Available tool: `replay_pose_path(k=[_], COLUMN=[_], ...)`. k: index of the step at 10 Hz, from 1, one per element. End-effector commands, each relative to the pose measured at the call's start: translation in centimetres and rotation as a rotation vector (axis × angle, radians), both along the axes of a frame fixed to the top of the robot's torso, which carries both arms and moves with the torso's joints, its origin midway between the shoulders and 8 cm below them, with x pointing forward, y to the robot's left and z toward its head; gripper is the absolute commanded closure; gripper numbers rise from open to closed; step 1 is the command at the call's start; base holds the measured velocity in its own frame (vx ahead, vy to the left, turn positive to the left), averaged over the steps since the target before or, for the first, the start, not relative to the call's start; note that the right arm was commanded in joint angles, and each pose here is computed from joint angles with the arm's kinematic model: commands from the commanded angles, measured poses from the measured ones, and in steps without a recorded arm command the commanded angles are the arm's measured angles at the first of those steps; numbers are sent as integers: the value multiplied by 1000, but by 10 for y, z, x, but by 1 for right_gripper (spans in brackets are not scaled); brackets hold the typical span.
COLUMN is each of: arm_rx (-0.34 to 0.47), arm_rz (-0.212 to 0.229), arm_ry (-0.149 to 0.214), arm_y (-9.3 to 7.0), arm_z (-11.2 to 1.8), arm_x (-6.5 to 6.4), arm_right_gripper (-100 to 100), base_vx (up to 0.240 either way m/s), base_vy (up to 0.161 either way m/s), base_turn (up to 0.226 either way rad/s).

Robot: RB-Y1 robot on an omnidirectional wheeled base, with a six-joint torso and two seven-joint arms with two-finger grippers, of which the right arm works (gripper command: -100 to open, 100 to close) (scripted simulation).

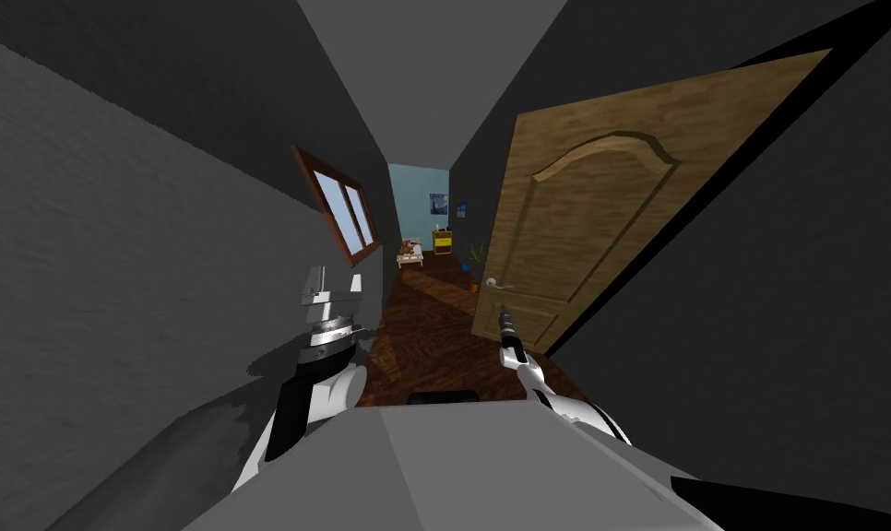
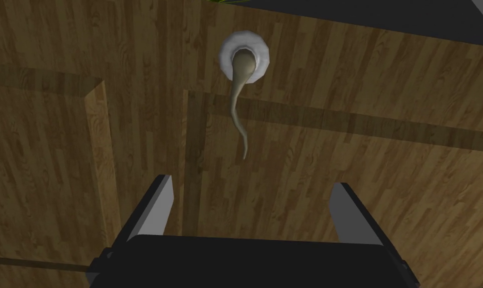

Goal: Pull the door open

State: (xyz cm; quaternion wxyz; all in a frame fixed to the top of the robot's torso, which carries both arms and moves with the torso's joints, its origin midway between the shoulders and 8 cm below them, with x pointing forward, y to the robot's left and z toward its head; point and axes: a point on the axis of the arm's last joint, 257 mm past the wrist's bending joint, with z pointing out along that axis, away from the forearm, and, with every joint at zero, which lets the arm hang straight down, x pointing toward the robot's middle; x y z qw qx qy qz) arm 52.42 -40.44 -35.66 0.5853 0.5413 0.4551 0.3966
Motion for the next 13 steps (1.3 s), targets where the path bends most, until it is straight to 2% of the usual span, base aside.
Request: replay_pose_path(k=[1, 2, 6, 7, 10, 13], arm_rx=[0, 0, 1, 2, 2, 3], arm_rz=[9, 26, 60, 55, 55, 56], arm_ry=[0, 0, 0, 0, -1, -2], arm_y=[9, 23, 51, 47, 47, 47], arm_z=[-1, -1, 2, 1, 1, 2], arm_x=[3, 10, 23, 22, 22, 22], arm_right_gripper=[-100, -100, -100, -100, -100, -100], base_vx=[140, 166, 197, 69, 18, 165], base_vy=[-81, -93, -89, -17, 15, 77], base_turn=[-59, -163, -136, -19, 9, 3])
